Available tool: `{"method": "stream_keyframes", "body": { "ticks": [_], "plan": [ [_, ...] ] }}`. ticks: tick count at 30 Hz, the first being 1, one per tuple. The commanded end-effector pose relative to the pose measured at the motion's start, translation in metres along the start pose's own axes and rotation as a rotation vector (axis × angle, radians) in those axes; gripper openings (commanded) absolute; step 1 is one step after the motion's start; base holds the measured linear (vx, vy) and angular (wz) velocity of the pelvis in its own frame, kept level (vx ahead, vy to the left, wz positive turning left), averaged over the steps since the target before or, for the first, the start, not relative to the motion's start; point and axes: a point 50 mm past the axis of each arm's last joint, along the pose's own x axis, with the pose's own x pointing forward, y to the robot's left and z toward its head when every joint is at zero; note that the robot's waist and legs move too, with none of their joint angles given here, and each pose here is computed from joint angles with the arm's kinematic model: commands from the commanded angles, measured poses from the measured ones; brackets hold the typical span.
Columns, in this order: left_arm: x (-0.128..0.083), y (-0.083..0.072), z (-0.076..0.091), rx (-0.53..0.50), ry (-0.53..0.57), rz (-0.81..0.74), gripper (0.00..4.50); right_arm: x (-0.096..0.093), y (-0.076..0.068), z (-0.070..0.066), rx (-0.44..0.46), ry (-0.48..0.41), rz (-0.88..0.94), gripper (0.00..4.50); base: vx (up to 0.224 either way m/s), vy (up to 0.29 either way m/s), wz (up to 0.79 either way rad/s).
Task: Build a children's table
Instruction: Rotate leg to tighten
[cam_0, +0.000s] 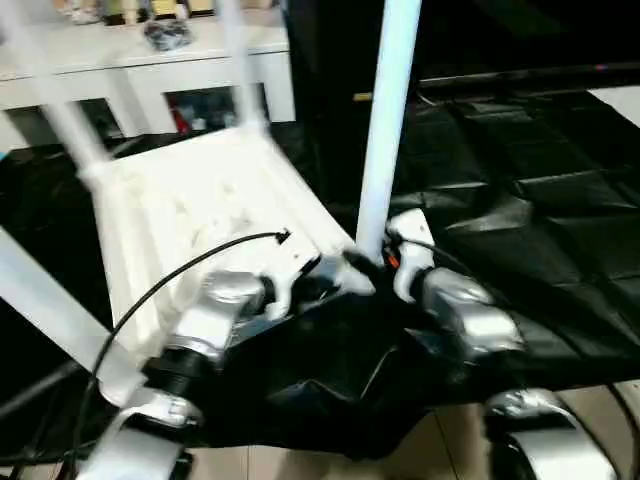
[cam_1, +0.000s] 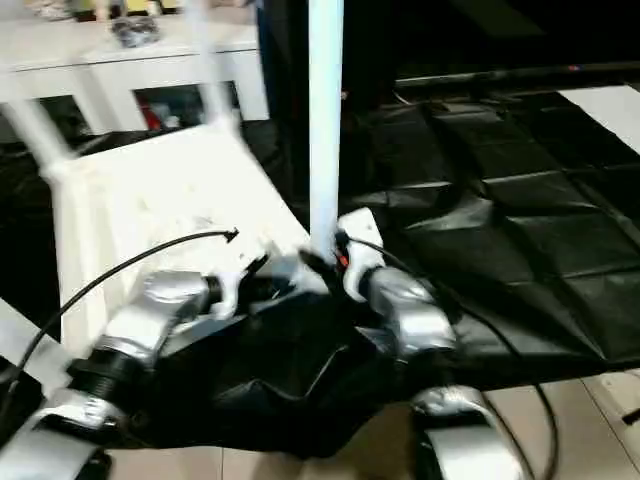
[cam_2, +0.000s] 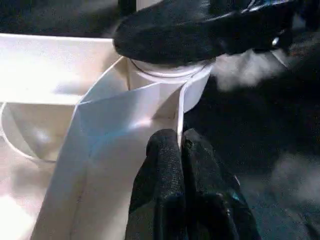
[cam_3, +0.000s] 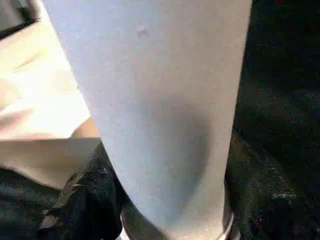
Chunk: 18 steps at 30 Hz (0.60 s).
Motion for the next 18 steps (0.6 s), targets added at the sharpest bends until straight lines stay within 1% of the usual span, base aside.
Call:
{"method": "stream_keyframes", "body": {
  "ticks": [1, 3, 5, 6, 8, 10, 11, 12, 14, 16, 17, 18],
  "plan": [
    [0.015, -0.017, 0.018, 0.012, -0.072, -0.026, 0.00, 0.015, 0.046, -0.030, 0.066, 0.108, 0.165, 2.77, 0.000, 0.000, 0.00],
    [0.015, -0.019, 0.018, 0.020, -0.071, -0.034, 0.00, 0.015, 0.046, -0.029, 0.084, 0.093, 0.171, 3.11, 0.000, 0.000, 0.00],
    [0.015, -0.019, 0.017, 0.028, -0.070, -0.041, 0.00, 0.015, 0.046, -0.028, 0.091, 0.082, 0.181, 3.17, 0.000, 0.000, 0.00],
    [0.014, -0.019, 0.017, 0.033, -0.070, -0.045, 0.00, 0.015, 0.046, -0.027, 0.080, 0.080, 0.182, 3.40, 0.000, 0.000, 0.00],
    [0.013, -0.019, 0.016, 0.045, -0.071, -0.058, 0.00, 0.014, 0.045, -0.027, 0.046, 0.080, 0.187, 3.48, 0.000, 0.000, 0.00],
    [0.010, -0.021, 0.014, 0.074, -0.069, -0.099, 0.00, 0.008, 0.039, -0.026, -0.038, 0.080, 0.220, 3.52, 0.000, 0.000, 0.00],
    [0.010, -0.021, 0.014, 0.076, -0.069, -0.103, 0.00, 0.007, 0.038, -0.026, -0.043, 0.081, 0.224, 3.52, 0.000, 0.000, 0.00],
    [0.008, -0.022, 0.013, 0.089, -0.065, -0.126, 0.00, -0.001, 0.032, -0.024, -0.074, 0.076, 0.261, 3.52, 0.000, 0.000, 0.00],
    [0.006, -0.022, 0.011, 0.093, -0.060, -0.141, 0.00, -0.009, 0.024, -0.021, -0.094, 0.067, 0.298, 3.52, 0.000, 0.000, 0.00],
    [0.003, -0.021, 0.008, 0.104, -0.047, -0.165, 0.00, -0.032, 0.009, -0.015, -0.119, 0.055, 0.386, 3.52, 0.000, 0.000, 0.00],
    [0.002, -0.021, 0.008, 0.107, -0.044, -0.171, 0.00, -0.038, 0.004, -0.013, -0.122, 0.055, 0.408, 3.52, 0.000, 0.000, 0.00],
    [0.000, -0.020, 0.006, 0.109, -0.040, -0.182, 0.00, -0.054, -0.007, -0.009, -0.132, 0.062, 0.447, 3.52, 0.000, 0.000, 0.00]
  ]
}}
